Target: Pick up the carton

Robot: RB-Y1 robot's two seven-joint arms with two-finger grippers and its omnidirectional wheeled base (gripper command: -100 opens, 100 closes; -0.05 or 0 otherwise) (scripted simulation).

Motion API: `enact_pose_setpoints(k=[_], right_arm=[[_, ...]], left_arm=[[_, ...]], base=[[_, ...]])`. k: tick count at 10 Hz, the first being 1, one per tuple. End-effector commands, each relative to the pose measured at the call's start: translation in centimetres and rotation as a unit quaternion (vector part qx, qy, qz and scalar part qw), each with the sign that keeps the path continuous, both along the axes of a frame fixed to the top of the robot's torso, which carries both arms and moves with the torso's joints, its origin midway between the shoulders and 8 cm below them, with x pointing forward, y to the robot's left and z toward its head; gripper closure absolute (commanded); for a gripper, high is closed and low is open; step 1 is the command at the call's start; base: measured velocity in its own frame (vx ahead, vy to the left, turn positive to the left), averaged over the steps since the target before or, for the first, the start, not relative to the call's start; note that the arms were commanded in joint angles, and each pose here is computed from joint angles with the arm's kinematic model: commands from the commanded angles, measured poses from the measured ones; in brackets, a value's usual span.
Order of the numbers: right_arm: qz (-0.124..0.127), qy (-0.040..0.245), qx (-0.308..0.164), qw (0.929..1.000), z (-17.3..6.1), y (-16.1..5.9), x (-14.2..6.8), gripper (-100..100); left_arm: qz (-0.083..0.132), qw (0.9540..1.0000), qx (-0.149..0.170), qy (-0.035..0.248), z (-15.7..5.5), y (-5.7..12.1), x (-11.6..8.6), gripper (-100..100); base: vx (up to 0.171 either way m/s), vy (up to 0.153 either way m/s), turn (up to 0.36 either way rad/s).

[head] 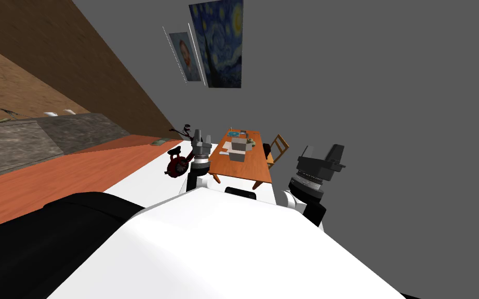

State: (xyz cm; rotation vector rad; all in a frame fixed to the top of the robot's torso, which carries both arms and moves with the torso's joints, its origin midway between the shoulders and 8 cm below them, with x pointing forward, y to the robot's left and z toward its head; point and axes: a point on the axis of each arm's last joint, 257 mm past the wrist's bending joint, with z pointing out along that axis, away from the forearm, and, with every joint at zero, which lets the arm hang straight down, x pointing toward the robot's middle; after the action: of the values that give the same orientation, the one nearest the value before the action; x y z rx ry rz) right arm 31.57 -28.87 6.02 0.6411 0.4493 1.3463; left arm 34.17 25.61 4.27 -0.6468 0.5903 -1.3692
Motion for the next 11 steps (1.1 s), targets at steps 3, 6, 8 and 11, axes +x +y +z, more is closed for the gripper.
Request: enact_pose_setpoints(k=[3,6,8,11], right_arm=[[0.000,0.000,0.000,1.0000,0.0,0.0,0.0,0],[0.000,0.000,0.000,1.0000,0.0,0.0,0.0,0],[0.000,0.000,0.000,1.0000,0.0,0.0,0.0,0],[0.000,0.000,0.000,1.0000,0.0,0.0,0.0,0]], left_arm=[[-0.024,0.9987,0.029,0.035,-2.0,-1.4,2.9,-100],[-0.037,0.9965,0.042,0.062,-3.7,-2.1,5.1,-100],[-0.046,0.9932,0.053,0.093,-5.4,-2.5,7.5,-100],[-0.052,0.9904,0.057,0.115,-7.0,-2.8,9.4,-100]], base=[[-0.050,0.004,0.015],[-0.066,0.005,0.011],[-0.057,0.001,0.012],[-0.043,0.000,0.005]])
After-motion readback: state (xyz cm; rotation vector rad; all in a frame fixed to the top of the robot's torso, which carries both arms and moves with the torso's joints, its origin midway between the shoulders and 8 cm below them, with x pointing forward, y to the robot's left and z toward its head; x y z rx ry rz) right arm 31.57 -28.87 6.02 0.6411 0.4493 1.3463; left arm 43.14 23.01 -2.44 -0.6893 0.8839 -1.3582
